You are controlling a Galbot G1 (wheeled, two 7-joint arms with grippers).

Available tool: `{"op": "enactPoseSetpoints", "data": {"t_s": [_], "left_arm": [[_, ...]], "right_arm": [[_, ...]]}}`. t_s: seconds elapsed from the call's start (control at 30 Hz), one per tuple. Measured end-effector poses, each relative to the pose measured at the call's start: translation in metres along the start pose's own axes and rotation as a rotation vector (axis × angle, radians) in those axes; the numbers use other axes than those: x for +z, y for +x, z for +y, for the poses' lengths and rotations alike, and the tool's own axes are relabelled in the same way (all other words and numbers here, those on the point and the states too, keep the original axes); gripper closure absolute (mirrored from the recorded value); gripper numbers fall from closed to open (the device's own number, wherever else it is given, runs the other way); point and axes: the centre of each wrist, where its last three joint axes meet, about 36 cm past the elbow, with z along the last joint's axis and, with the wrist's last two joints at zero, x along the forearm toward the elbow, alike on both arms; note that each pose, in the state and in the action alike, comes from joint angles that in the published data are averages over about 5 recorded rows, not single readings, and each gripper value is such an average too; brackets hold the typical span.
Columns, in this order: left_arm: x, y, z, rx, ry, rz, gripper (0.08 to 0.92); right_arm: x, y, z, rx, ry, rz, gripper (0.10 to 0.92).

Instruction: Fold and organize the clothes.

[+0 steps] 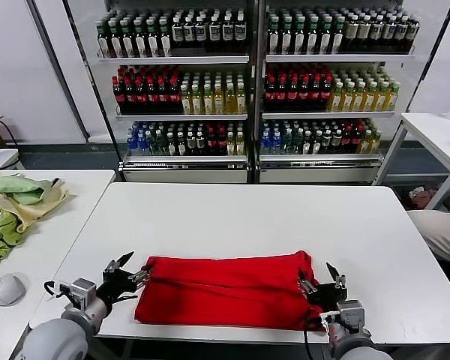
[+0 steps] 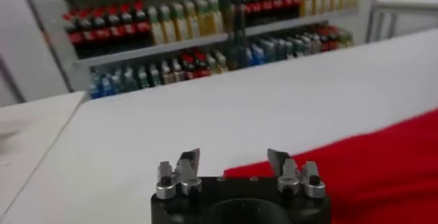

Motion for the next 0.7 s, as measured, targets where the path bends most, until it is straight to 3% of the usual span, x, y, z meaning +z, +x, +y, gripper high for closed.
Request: {"op": "enactPoseSetpoints", "data": {"t_s": [0.2,0.7], "left_arm": [[0.013,-0.004,-0.028,-0.083,0.099,0.003,0.181],[0.024,-0.008,-0.071,-0.147,0.274,0.066,0.177]], "right_arm": [[-0.002,0.003,0.001,-0.008,-0.007,-0.018,0.200],[-0.002,0.006,0.001,-0.008,-0.011,-0.037,0.200]]}}
